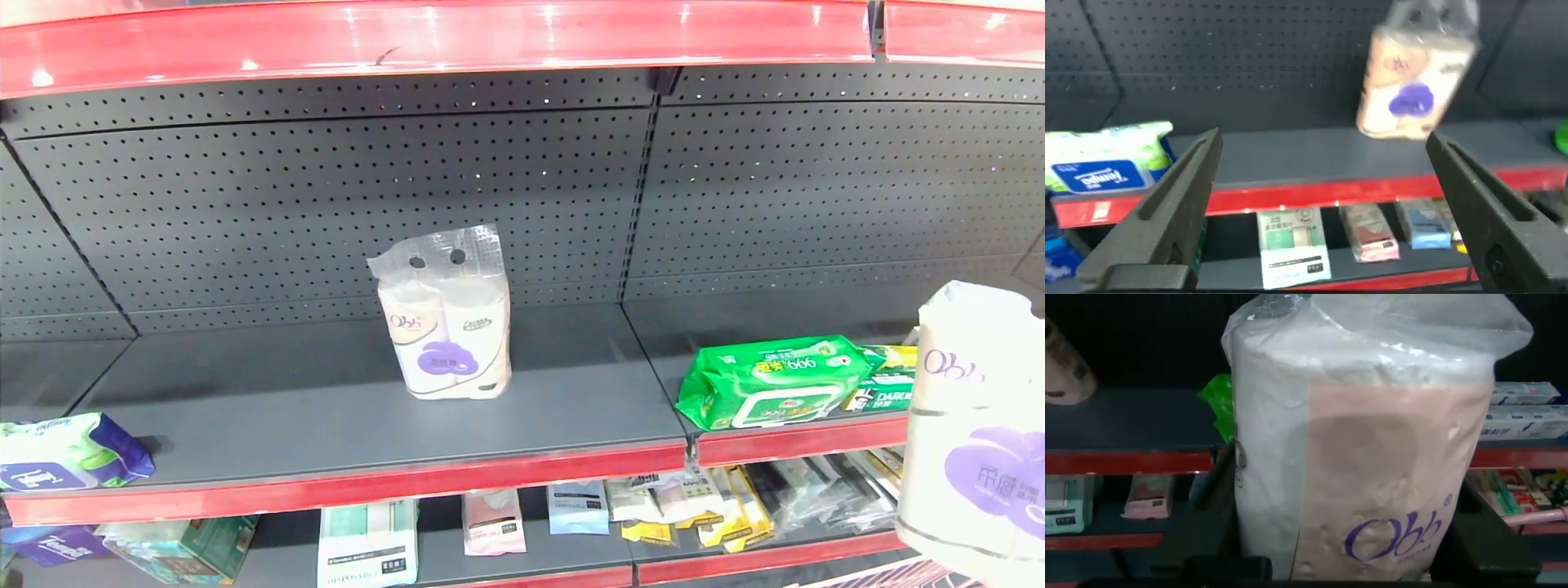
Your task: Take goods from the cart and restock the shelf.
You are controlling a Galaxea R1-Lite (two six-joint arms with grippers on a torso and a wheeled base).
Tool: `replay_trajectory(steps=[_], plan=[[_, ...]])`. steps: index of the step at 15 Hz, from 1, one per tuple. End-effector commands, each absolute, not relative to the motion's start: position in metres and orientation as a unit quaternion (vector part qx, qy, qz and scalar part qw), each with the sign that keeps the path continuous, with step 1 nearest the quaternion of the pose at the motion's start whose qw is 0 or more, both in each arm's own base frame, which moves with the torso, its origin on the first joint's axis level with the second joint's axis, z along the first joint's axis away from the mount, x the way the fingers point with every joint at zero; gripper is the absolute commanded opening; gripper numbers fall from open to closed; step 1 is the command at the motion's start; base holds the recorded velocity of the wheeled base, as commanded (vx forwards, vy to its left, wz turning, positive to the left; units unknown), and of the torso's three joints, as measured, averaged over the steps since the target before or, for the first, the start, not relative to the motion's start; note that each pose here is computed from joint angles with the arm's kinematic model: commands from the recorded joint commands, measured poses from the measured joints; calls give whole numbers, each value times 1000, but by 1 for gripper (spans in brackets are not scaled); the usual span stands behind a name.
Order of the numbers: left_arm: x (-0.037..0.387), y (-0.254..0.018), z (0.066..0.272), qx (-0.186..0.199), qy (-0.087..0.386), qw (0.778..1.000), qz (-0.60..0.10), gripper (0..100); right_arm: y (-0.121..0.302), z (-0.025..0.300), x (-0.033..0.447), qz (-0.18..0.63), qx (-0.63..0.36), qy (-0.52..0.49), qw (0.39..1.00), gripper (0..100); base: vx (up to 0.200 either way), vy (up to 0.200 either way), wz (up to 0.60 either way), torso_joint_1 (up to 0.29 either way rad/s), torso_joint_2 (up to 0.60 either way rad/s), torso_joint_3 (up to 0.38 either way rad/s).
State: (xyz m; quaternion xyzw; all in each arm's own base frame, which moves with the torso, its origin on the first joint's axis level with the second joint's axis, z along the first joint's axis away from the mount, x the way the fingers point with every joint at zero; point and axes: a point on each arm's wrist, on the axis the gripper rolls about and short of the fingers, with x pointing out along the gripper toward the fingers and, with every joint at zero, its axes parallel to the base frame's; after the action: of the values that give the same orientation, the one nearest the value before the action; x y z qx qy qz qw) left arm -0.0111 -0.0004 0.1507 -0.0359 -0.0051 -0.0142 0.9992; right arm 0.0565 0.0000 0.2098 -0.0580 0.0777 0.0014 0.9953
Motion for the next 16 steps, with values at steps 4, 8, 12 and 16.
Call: replay_trajectory(steps=[4, 8, 12, 16], plan=[[120, 11, 183, -4, 202, 979, 22, 100, -2, 201, 59, -25, -74, 102, 992, 0, 0, 0, 0, 0, 0, 0], [166, 18, 166, 63, 217, 956, -188, 100, -5, 205, 52, -59, -74, 84, 992, 0, 0, 0, 0, 0, 0, 0], [227, 36, 169, 85, 188, 941, -267, 100, -6, 207, 46, -78, -75, 71, 992, 0, 0, 0, 0, 0, 0, 0], [281, 46, 150, 125, 140, 914, -360, 100, -6, 207, 44, -87, -77, 70, 991, 0, 0, 0, 0, 0, 0, 0]])
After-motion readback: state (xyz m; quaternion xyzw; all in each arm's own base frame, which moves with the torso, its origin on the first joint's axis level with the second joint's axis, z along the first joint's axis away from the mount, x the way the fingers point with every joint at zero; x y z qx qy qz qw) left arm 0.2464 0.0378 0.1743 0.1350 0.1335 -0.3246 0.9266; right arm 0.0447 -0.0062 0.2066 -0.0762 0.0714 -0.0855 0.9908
